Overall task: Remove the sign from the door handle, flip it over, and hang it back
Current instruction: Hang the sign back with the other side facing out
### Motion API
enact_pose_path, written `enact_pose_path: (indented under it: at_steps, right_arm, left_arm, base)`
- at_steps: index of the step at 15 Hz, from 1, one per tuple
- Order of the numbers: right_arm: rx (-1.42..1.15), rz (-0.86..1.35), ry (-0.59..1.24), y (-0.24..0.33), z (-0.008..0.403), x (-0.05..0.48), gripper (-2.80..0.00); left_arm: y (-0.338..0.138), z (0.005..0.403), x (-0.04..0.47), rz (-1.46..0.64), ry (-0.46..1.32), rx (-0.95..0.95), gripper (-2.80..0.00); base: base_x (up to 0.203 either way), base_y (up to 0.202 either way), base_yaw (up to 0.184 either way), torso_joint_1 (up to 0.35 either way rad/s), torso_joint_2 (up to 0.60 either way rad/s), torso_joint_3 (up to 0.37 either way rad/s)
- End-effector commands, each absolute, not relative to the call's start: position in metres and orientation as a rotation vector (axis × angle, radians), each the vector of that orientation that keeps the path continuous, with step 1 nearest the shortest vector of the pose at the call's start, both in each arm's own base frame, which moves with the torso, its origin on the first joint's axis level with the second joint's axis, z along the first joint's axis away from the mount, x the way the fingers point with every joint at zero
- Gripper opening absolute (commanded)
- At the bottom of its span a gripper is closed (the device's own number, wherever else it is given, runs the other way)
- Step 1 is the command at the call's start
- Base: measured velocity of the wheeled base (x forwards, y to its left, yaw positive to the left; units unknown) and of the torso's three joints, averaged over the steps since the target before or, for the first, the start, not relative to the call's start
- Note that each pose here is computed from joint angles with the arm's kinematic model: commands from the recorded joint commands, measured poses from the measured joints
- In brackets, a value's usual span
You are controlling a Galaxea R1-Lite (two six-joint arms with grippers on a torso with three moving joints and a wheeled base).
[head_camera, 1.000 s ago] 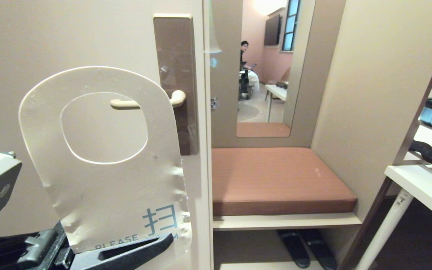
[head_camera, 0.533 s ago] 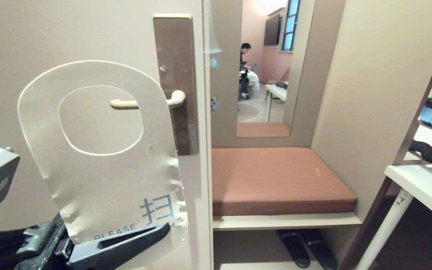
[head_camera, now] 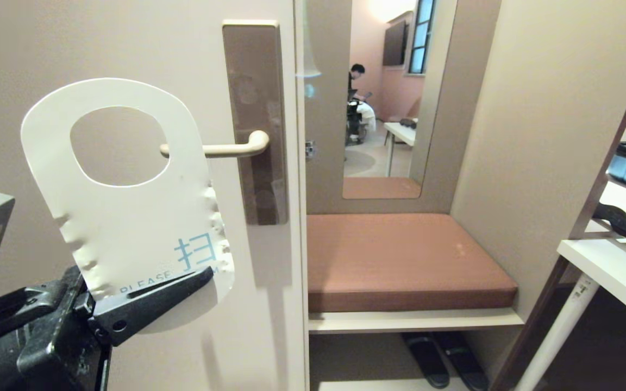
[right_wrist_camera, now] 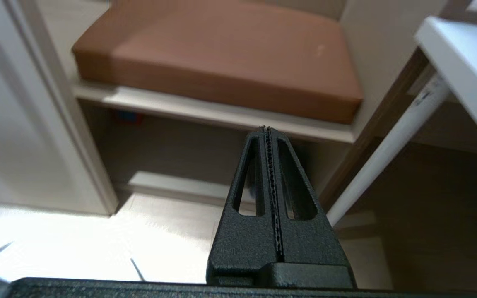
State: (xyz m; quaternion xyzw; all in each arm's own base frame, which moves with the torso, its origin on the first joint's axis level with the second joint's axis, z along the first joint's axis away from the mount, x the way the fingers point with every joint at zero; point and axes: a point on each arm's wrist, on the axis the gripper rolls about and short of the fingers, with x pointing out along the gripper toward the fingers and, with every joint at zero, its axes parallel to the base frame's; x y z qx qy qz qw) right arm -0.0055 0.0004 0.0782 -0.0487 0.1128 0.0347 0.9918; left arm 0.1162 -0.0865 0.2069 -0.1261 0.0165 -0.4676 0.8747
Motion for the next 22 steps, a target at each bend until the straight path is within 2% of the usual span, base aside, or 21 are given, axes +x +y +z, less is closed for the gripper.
enact_pose_path:
  at_steps: [1,5,15,18,22]
  right_arm:
    - [-0.098,0.049,0.127,0.0,0.077,-0.013,-2.8]
    - [-0.097,0.036,0.007,0.0,0.075,-0.023,-2.8]
    - [-0.092,0.035,0.005,0.0,0.075,-0.023,-2.8]
    - [-0.092,0.035,0.003,0.0,0.075,-0.023,-2.8]
    - [-0.092,0.036,0.005,0.0,0.075,-0.023,-2.8]
  left_arm:
    - [-0.079,0.208,0.121,-0.92,0.02,-0.265,-2.8]
    - [-0.064,0.207,0.13,-0.801,0.008,-0.263,-2.8]
    - [-0.034,0.195,0.121,-0.581,-0.007,-0.262,-2.8]
    - [-0.021,0.179,0.122,-0.462,0.063,-0.222,-2.8]
    - [-0.019,0.173,0.126,-0.436,0.117,-0.204,-2.8]
  base:
    - [0.0,0.0,0.0,0.0,0.0,0.0]
    - [0.0,0.0,0.0,0.0,0.0,0.0]
    - [0.0,0.0,0.0,0.0,0.0,0.0]
    - [0.0,0.0,0.0,0.0,0.0,0.0]
    - [0.0,0.0,0.0,0.0,0.0,0.0]
